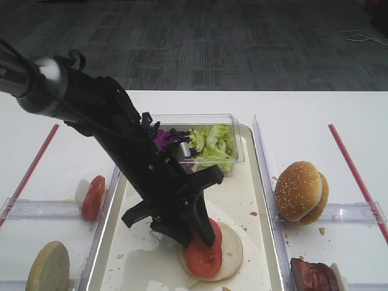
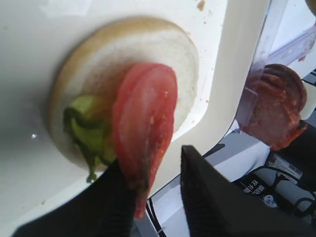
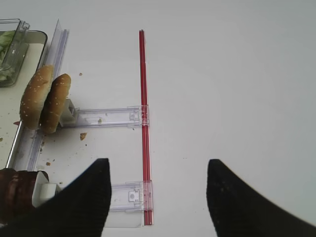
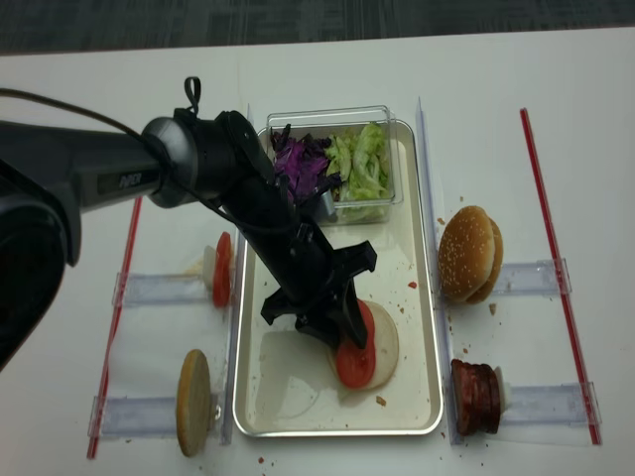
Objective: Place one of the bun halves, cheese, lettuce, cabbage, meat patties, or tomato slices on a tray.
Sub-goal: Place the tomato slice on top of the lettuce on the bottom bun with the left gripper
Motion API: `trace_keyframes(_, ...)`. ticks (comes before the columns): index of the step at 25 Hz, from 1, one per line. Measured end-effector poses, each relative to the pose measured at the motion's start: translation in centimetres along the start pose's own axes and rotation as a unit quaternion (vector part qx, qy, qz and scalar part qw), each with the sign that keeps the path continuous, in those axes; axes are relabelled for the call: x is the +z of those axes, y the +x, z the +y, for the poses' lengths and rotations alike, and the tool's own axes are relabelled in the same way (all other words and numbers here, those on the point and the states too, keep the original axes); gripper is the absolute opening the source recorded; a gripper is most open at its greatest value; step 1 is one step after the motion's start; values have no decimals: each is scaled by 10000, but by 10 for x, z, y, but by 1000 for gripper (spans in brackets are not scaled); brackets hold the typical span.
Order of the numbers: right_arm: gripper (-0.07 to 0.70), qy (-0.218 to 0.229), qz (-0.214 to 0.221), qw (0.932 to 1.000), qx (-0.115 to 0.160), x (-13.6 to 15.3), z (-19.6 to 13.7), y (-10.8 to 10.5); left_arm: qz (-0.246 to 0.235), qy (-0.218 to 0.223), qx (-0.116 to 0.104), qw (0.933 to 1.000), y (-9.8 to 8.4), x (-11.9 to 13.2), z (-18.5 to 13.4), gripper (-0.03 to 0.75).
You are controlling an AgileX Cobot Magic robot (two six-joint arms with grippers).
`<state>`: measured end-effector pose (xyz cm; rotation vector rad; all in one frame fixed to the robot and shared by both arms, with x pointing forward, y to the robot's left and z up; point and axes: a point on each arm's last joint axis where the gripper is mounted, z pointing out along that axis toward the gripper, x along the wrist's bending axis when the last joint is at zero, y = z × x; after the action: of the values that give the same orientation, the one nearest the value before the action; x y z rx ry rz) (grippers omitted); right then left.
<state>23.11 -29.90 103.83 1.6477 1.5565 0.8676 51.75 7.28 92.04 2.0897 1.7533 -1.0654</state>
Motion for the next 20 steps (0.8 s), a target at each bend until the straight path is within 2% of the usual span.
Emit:
trace_keyframes(8,466,0,0,10000,0,0,0,0,559,82,154,9983,-13,-9,3,229)
trace_keyframes(13,466,0,0,10000,0,0,0,0,1081,-100,204,9939,-17,-20,10,229)
trace_keyframes(20,466,0,0,10000,-9,0,0,0,1408,-387,294,9888,-25,-34,18,229)
